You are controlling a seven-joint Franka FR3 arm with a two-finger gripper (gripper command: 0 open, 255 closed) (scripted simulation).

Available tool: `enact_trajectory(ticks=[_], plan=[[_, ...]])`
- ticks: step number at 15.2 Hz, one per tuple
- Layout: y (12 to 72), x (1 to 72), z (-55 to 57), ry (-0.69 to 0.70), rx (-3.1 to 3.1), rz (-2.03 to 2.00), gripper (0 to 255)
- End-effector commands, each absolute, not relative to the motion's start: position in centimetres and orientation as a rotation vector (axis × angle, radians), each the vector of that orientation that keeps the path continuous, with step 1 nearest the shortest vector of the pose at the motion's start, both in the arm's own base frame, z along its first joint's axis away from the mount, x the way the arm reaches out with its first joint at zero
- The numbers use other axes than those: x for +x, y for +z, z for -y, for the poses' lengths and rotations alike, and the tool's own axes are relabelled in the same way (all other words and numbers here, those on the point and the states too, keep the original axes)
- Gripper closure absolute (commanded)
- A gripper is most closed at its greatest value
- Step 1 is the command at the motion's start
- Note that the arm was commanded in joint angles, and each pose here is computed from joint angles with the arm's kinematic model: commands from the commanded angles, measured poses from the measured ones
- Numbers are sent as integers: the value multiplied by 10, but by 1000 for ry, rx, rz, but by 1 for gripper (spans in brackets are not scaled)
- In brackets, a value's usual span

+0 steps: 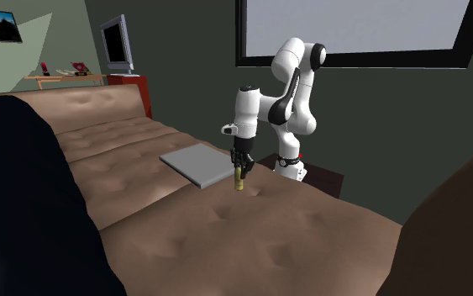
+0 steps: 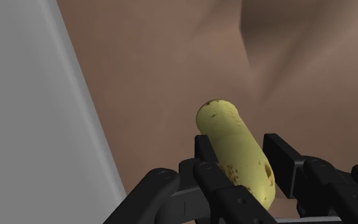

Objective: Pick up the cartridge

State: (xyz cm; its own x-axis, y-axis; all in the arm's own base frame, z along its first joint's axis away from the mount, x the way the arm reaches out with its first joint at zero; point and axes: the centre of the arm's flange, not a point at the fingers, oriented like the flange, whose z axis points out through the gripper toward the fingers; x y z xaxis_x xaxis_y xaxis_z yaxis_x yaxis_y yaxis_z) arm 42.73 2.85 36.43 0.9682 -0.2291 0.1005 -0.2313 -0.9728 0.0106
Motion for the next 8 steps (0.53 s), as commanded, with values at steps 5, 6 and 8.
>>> enact_trajectory(ticks=[5, 6, 8], plan=[[379, 427, -29, 151, 3094, 363, 255], [385, 427, -29, 151, 3094, 363, 255], [395, 427, -29, 151, 3094, 363, 255]])
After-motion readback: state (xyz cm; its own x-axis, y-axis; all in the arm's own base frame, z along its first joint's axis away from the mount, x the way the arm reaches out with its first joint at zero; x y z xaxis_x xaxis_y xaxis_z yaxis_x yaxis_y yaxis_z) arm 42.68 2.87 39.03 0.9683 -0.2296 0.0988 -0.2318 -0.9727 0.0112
